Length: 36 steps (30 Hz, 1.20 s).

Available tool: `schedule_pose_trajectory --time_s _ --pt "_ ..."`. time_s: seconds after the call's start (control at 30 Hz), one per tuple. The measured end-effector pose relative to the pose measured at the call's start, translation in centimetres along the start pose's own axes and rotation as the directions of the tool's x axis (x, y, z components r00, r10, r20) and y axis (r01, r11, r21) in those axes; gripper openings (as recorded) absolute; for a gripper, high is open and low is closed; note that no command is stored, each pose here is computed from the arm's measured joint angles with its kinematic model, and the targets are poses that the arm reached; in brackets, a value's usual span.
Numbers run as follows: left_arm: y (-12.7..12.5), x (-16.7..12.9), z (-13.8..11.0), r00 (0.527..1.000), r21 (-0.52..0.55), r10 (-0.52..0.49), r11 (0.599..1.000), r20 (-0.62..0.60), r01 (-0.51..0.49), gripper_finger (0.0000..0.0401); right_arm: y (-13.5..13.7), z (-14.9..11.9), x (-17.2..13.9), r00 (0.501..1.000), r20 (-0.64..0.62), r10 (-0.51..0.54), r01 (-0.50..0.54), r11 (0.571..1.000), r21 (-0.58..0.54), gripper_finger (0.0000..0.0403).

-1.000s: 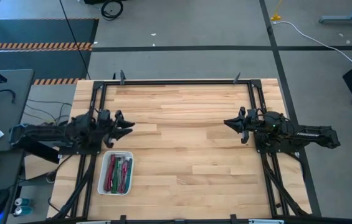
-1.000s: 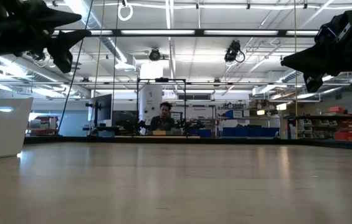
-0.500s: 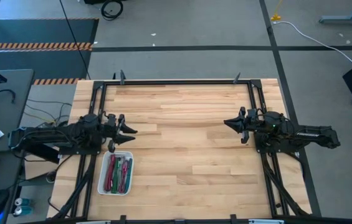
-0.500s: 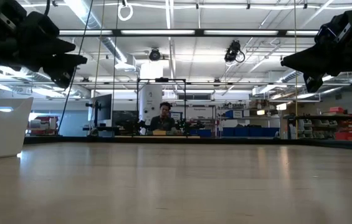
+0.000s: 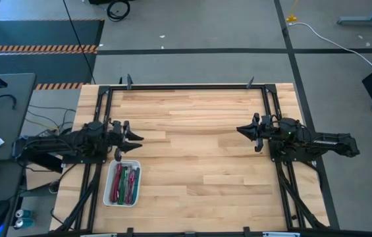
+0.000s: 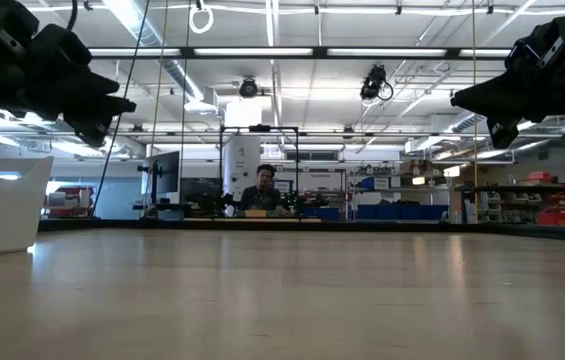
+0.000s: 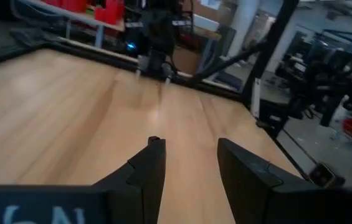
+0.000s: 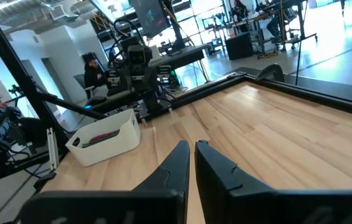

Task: Pick and place USB-C Cables
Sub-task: Return to Home Position

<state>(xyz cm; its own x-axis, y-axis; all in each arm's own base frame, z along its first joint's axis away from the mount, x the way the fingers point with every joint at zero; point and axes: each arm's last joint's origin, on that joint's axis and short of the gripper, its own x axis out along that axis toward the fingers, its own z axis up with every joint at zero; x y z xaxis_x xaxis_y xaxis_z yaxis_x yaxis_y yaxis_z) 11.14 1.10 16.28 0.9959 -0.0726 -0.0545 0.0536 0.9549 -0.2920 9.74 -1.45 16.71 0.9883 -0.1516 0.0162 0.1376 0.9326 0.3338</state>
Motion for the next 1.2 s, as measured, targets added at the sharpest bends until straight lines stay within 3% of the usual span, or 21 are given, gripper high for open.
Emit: schedule_pose_trajectory --time_s 0.1,0.3,0.47,0.67,0.9,1.2 --pt "0.0 -0.6 -0.3 0.999 -0.005 0.027 1.000 -0.017 -0.027 0.0151 0.0 0.0 0.0 1.000 0.001 0.000 0.000 1.000 0.000 0.0031" --pt "-0.7 -1.4 0.5 0.994 0.033 -0.006 0.999 0.106 0.002 0.0151 0.0 0.0 0.0 1.000 0.001 -0.001 0.001 1.000 0.000 0.0031" --pt "-1.1 -1.4 0.1 0.993 0.098 0.057 0.993 0.100 -0.066 0.0151 0.0 0.0 0.0 1.000 0.002 0.000 0.000 1.000 0.000 0.0031" --pt "-1.8 -1.3 -0.1 0.997 0.104 -0.005 0.995 0.079 -0.003 0.0151 0.0 0.0 0.0 1.000 0.002 0.000 0.000 1.000 0.000 0.0031" --pt "-2.1 -1.3 -0.2 0.997 0.273 -0.031 0.962 0.069 0.011 0.0150 0.0 0.0 0.0 1.000 0.003 0.000 0.000 1.000 0.000 0.0031" --pt "-2.3 -1.4 0.5 0.987 0.276 -0.044 0.961 0.155 -0.001 0.0151 0.0 0.0 0.0 1.000 0.003 0.000 0.000 1.000 0.000 0.0031"
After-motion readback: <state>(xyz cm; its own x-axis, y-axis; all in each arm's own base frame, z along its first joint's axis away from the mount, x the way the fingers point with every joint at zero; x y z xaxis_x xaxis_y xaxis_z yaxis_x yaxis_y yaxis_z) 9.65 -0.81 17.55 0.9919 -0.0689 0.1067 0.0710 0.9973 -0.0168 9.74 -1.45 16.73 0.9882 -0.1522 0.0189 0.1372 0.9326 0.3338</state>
